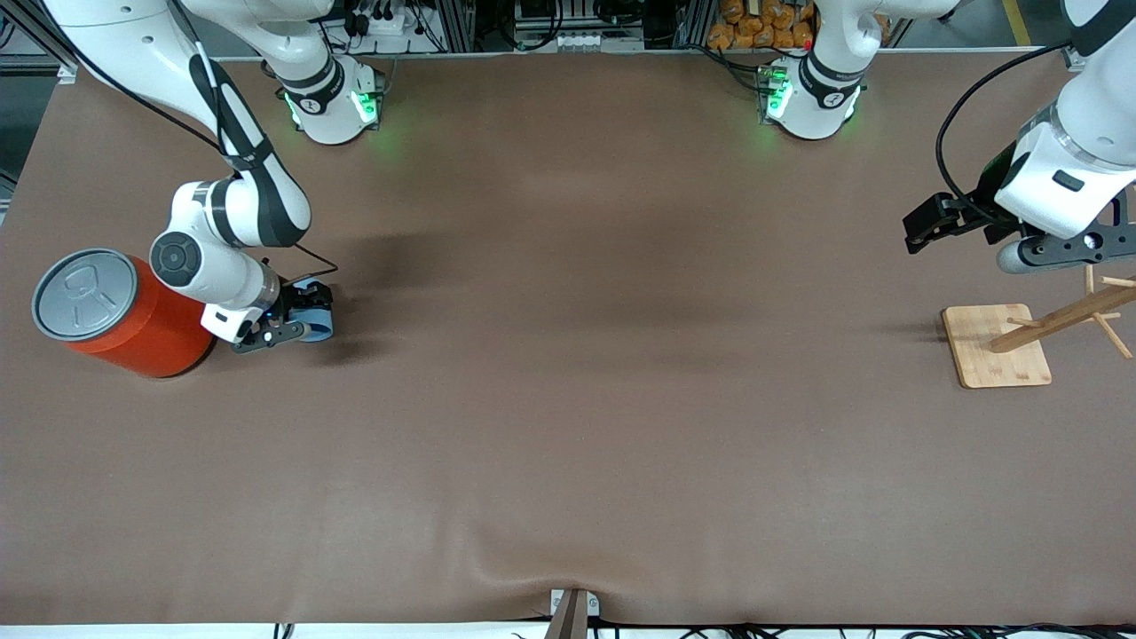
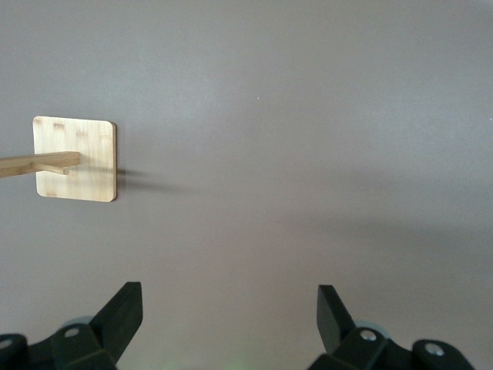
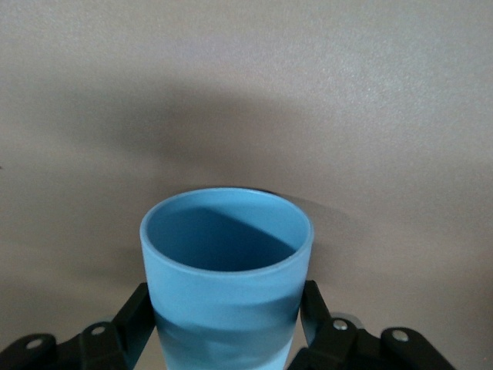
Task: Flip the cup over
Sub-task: 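Lift the cup with the right gripper and carry it to mid-table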
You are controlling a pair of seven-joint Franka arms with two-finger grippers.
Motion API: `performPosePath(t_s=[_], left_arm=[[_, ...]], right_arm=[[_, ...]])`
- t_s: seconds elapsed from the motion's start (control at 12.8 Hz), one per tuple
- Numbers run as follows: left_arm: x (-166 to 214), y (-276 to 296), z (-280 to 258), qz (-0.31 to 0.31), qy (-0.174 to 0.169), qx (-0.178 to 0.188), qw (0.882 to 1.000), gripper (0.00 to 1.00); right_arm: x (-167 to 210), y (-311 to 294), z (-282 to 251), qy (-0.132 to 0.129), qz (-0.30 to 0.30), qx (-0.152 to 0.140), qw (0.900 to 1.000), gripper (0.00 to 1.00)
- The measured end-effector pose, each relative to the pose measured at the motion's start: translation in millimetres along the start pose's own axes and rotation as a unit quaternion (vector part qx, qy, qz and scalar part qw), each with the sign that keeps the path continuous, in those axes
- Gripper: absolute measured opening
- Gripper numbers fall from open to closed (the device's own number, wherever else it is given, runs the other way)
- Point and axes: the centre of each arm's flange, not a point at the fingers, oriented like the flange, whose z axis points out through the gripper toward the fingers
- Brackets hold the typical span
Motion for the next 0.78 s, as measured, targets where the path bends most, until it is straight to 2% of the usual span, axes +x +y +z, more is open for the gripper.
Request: performPosePath(t_s=[0.23, 0.39, 0.55, 0.62, 0.7, 0.78], left_arm=[[1, 1, -2, 0.0, 0.007, -0.002, 1.0, 1.0], [1, 1, -2, 0.0, 0.008, -0.002, 1.0, 1.0], [2, -1, -2, -0.001, 0.008, -0.002, 1.0, 1.0], [2, -2, -2, -0.002, 0.008, -0.002, 1.0, 1.0], [2, -3, -2, -0.003, 0.008, -0.002, 1.0, 1.0], [3, -4, -2, -0.004, 0.008, -0.002, 1.0, 1.0]], right_arm=[[37, -12, -46, 0.005, -0.023, 0.0, 1.0, 0.81], [75, -45, -109, -0.002, -0.058, 0.002, 0.998, 0.81], [110, -94, -163, 0.01, -0.103, 0.0, 0.995, 0.81], [126, -122, -175, 0.022, -0.142, 0.001, 0.99, 0.81], [143, -156, -176, 0.035, -0.21, 0.004, 0.977, 0.81], [159, -195, -170, 0.051, -0.275, 0.01, 0.96, 0.81]])
